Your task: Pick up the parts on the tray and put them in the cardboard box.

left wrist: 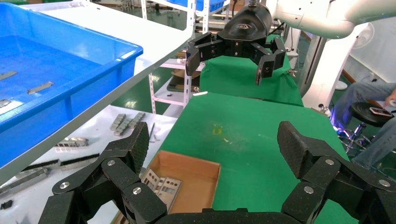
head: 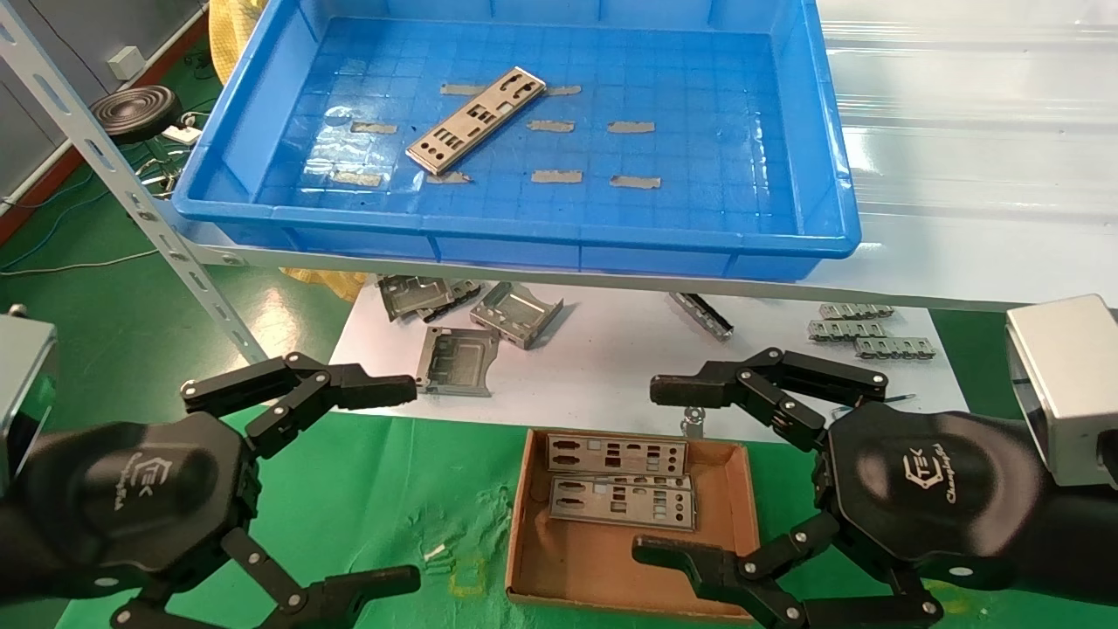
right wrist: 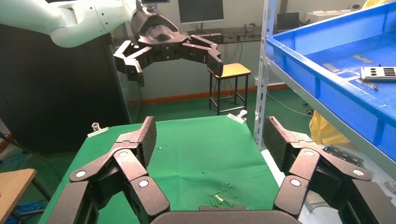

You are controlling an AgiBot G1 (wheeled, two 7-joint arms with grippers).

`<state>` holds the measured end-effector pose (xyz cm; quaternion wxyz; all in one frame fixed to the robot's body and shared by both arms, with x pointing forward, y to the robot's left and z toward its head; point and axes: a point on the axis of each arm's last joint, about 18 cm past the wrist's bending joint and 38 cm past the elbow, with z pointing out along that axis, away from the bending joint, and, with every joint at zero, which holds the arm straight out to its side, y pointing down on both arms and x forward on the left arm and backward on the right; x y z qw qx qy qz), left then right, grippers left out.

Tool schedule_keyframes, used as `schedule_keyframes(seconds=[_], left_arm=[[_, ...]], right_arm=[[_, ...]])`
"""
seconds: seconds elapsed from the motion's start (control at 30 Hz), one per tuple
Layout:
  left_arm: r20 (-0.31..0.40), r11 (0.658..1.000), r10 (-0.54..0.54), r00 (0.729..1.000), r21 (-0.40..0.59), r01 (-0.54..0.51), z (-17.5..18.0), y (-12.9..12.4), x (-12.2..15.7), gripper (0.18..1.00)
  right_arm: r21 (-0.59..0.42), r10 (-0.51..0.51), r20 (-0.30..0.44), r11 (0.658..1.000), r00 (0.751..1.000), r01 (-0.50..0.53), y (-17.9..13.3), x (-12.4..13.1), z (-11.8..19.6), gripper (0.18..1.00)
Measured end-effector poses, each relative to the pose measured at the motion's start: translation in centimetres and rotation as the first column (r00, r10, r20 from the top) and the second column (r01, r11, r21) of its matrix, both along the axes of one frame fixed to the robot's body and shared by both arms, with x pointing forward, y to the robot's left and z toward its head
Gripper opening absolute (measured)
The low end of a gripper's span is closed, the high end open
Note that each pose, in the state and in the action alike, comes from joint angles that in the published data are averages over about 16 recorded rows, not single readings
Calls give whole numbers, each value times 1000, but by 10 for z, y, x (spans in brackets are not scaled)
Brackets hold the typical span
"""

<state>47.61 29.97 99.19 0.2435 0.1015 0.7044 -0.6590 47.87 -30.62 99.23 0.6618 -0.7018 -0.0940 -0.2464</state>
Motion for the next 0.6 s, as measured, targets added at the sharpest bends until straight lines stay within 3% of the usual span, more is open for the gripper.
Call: schedule_keyframes(seconds=[0.6], left_arm=[[0,1000,0,1000,0,0,0,0,0,1001]], right_arm=[[0,0,0,1000,1000,0,0,0,0,975]])
